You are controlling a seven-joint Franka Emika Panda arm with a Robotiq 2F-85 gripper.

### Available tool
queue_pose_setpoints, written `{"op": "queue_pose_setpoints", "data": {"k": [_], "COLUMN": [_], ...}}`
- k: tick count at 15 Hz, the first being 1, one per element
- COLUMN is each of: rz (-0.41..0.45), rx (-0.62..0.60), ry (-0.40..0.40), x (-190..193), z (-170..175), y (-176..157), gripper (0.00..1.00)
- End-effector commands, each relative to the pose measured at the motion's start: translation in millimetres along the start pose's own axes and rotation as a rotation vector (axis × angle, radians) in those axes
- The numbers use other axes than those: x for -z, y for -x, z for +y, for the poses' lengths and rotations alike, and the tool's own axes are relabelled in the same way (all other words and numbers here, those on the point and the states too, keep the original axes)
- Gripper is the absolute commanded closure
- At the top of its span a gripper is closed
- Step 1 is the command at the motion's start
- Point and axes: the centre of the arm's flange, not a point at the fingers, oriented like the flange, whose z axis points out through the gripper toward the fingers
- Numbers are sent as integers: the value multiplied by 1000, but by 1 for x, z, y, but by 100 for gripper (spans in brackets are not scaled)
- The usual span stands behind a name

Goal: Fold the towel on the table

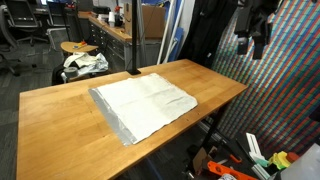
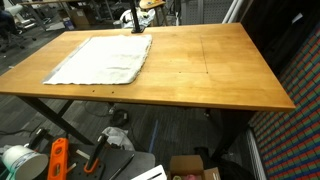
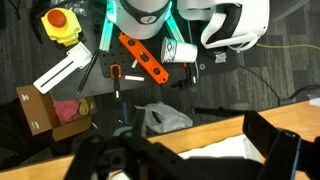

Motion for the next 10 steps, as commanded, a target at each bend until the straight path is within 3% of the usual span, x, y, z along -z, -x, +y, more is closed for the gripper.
{"op": "queue_pose_setpoints", "data": {"k": [1,10], "rz": [-77,97], "rx": [29,-78], "ry": [-37,-223], "x": [-3,-75], "z": [-7,33], "y": [-72,-188], "gripper": [0,0]}}
